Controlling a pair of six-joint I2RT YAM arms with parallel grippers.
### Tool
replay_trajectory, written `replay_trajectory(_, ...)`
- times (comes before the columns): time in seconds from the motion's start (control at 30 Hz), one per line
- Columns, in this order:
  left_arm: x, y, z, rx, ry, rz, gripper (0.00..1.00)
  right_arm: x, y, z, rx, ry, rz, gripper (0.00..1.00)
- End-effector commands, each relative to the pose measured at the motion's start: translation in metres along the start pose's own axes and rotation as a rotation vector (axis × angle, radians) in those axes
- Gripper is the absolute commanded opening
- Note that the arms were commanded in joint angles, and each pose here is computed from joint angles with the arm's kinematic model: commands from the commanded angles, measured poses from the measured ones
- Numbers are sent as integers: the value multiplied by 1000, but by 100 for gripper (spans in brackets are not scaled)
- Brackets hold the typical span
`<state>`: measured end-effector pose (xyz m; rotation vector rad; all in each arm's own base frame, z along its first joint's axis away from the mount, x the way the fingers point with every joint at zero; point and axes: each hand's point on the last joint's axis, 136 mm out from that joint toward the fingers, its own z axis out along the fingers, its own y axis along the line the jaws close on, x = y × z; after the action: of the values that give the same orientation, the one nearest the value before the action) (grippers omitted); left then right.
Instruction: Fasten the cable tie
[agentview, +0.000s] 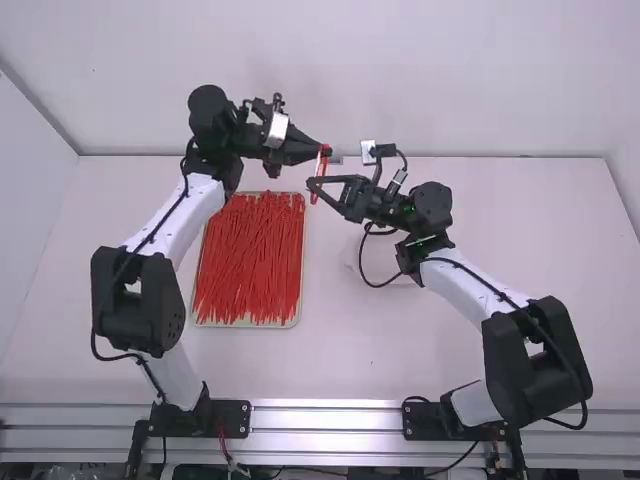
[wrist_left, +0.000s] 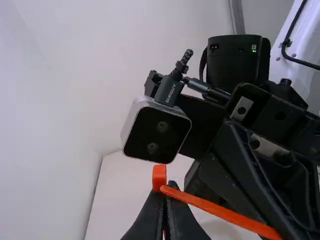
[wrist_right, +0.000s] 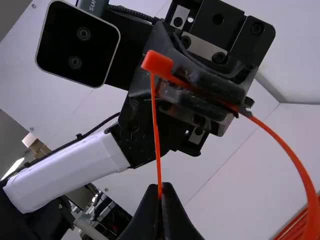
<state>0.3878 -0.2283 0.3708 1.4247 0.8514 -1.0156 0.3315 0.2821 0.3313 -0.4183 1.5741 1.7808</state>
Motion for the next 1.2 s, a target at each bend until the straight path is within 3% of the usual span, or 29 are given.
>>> replay_trajectory(0.0,-6,1,-4,11,0,41,2,1,-5,-1,11,-3,13,0)
replay_trajectory(0.37,-4,7,-20,-23,15,35,2,1,-6,-6,8,9,33,0)
replay_trajectory(1.17,-7,3,-7,3,3,53,2,4,-3,-1,0,13,33,0)
